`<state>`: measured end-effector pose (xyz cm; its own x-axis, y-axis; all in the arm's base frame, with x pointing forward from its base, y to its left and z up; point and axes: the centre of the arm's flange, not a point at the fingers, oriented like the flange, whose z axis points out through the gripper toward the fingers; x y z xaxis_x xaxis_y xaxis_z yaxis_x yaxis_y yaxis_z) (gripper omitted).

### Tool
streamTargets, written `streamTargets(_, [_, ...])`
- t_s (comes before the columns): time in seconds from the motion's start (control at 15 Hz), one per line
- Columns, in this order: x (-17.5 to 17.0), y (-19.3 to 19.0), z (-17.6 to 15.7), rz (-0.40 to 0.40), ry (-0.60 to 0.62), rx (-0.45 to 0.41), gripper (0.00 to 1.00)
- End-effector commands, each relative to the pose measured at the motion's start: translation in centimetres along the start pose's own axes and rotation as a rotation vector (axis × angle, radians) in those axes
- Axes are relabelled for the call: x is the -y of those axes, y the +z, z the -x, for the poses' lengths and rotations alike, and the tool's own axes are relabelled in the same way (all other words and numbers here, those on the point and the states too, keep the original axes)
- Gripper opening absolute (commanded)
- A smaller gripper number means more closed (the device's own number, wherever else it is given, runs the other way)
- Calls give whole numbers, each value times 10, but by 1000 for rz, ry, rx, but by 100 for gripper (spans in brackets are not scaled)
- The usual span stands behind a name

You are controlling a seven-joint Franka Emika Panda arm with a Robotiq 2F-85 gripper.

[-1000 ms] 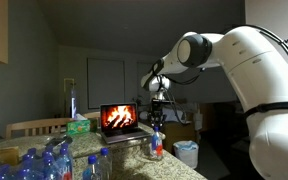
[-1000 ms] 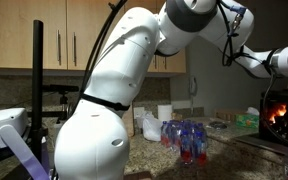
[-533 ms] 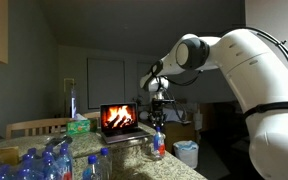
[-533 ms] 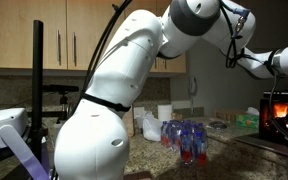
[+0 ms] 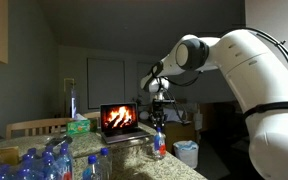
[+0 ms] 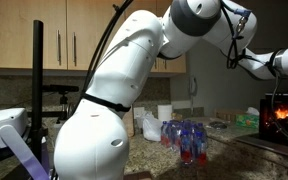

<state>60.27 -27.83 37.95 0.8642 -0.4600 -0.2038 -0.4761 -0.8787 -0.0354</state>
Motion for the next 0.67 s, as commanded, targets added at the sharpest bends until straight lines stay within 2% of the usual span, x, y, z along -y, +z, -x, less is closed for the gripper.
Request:
streamTargets(0.0, [-9,1,2,-4,-16,-26,15])
streamTargets(0.6, [-17,10,2,-16,-10,-49,15])
